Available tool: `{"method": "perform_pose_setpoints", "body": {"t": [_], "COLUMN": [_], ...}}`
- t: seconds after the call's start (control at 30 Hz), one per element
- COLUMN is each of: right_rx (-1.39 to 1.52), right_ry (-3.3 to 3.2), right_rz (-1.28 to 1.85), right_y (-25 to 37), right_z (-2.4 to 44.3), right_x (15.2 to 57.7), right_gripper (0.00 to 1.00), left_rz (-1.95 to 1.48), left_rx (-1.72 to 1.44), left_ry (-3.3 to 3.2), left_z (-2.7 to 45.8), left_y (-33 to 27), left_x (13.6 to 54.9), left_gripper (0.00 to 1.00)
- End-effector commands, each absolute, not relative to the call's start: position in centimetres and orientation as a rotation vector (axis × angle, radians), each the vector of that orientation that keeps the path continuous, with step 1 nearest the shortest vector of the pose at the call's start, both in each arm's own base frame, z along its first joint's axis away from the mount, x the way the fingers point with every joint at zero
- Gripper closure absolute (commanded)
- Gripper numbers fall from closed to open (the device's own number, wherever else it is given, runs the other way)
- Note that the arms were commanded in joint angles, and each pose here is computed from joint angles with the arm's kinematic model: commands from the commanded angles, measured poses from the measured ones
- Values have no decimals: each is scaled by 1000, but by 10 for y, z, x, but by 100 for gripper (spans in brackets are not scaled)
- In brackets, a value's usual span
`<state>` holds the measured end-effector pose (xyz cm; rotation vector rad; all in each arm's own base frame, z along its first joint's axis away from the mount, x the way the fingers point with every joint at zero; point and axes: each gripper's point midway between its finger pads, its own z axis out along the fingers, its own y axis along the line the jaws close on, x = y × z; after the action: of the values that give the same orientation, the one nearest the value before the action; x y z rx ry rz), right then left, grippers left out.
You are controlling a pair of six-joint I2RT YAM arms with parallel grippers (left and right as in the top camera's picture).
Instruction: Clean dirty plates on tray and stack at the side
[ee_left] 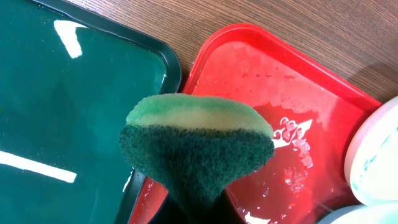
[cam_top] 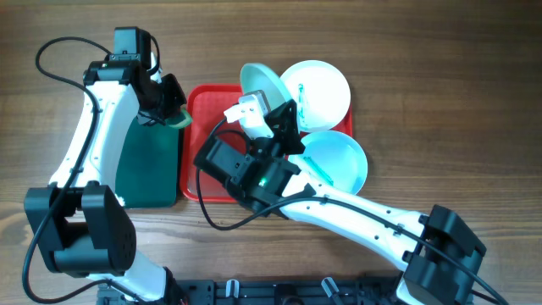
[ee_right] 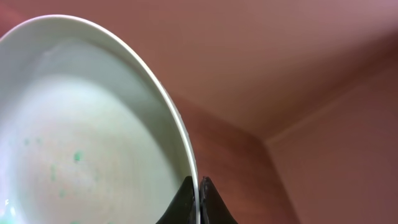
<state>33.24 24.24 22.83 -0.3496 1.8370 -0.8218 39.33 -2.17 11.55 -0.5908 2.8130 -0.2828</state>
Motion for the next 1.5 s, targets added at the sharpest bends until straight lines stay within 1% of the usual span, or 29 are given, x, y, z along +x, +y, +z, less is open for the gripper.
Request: {"method": "perform_pose_setpoints", "body": {"t": [0.0,0.1,0.13,0.27,0.4,0.47,0.53,0.63,0.73,0.83,0.97,1.1,1.23,1.27,1.33,1.37,1.43,1.47], "right_rx": [-387,-335,-328,-274,-88,68,202,468,675,865,1017,1030,1130,1129,1122,1108,1041,1016], "right_ry": [2055,2249,2329,2503,2585,2619,2641,2648,2622,2595,2550,2535,2512,2512,2515,2519,2550,2563], "right_rz": [-621,-473,-377,-4,250,317,307,228,179,105,74,63,-43,-43,-40,-13,83,138], "right_y": [242,224,221,205,151,107,70,-11,-67,-116,-138,-136,-144,-143,-142,-140,-128,-122], "right_z": [198,175,168,170,182,181,176,160,144,119,84,52,28,25,24,26,32,41], "right_x": [338,344,345,356,371,378,379,374,362,341,324,315,296,294,294,297,304,308], "right_gripper": [96,96,96,96,96,96,96,96,96,96,96,96,95,90,65,58,52,52], "left_rz": [-277,-277,-278,-278,-278,-278,-278,-278,-278,-278,-278,-278,-278,-278,-278,-278,-278,-278], "left_rx": [-608,-608,-609,-609,-606,-605,-605,-605,-605,-605,-605,-605,-605,-604,-605,-604,-604,-604], "left_ry": [2779,2779,2779,2779,2779,2780,2780,2780,2780,2780,2780,2780,2780,2780,2780,2780,2780,2780], "left_z": [126,126,126,126,126,126,126,126,126,126,126,126,126,126,126,126,126,126], "left_y": [-18,-18,-18,-18,-19,-19,-19,-19,-19,-20,-20,-19,-20,-20,-19,-20,-20,-20], "left_x": [396,396,396,396,396,396,396,396,396,396,396,396,396,396,396,396,396,396], "left_gripper": [96,96,96,96,96,96,96,96,96,96,96,96,96,96,96,96,96,96]}}
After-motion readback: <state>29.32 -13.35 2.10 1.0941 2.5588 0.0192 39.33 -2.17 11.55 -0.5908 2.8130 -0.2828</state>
